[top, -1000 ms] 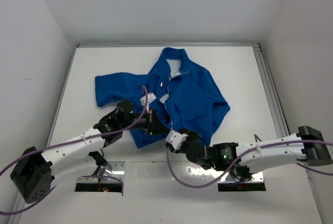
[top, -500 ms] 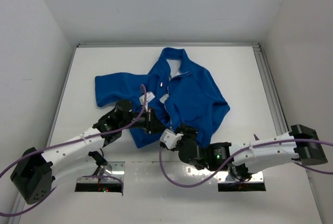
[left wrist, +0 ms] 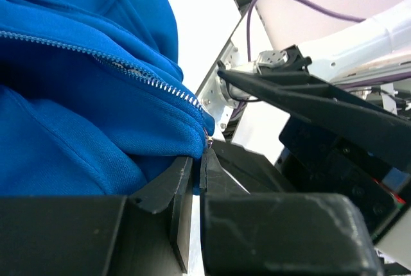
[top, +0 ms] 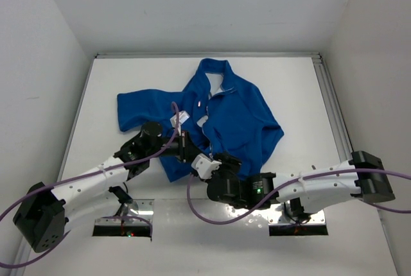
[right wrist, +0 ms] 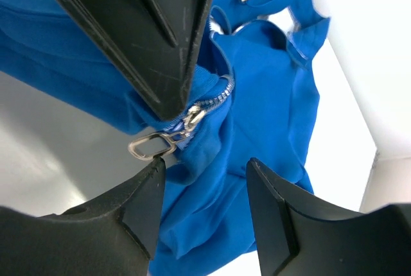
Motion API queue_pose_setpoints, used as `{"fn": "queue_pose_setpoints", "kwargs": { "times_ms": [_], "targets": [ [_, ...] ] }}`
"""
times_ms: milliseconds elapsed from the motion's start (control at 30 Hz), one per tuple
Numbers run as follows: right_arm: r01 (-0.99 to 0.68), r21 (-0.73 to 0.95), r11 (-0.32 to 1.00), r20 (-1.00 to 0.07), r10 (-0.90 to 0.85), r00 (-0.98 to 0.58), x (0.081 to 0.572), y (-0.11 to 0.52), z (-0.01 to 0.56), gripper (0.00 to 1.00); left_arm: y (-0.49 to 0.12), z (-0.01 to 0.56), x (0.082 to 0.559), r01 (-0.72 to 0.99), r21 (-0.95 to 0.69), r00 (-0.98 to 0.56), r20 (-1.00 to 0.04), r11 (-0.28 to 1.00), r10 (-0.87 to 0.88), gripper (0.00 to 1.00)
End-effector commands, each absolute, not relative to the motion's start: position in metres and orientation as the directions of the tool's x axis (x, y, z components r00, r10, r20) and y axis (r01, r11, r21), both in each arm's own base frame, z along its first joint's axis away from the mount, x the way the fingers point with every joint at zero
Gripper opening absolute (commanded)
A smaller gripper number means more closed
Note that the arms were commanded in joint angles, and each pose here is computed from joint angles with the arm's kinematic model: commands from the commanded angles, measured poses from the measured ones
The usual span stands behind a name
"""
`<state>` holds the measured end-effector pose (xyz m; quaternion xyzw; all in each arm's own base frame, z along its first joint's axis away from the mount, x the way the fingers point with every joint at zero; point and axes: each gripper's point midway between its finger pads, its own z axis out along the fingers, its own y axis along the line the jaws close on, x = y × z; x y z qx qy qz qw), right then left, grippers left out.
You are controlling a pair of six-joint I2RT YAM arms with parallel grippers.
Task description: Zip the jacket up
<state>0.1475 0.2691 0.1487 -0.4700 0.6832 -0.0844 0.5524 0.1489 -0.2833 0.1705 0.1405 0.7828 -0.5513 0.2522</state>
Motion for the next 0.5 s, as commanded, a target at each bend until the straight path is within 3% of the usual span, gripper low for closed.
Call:
{"fn": "queue_pose_setpoints", "kwargs": {
  "times_ms": [0,167,467],
  "targets": [
    [-0.796,-0.56,0.229,-0.731,-0.589,0.345,-0.022,0.312,0.16,0.52,-0.284,0.199,0.165,0.553,-0.77,-0.777,-0.614,0.317,-0.136,0.0],
    [-0.795,-0.558,0.238,-0.745,-0.565,0.354,-0.033,0.317,0.164,0.53,-0.286,0.198,0.169,0.543,-0.78,-0.785,-0.603,0.311,-0.143,0.0],
    [-0.956,-0.269,0.12,-0.864,-0.468,0.185,-0.075,0.318,0.183,0.55,-0.274,0.218,0.192,0.547,-0.762,-0.733,-0.636,0.346,-0.243,0.0]
  ]
}}
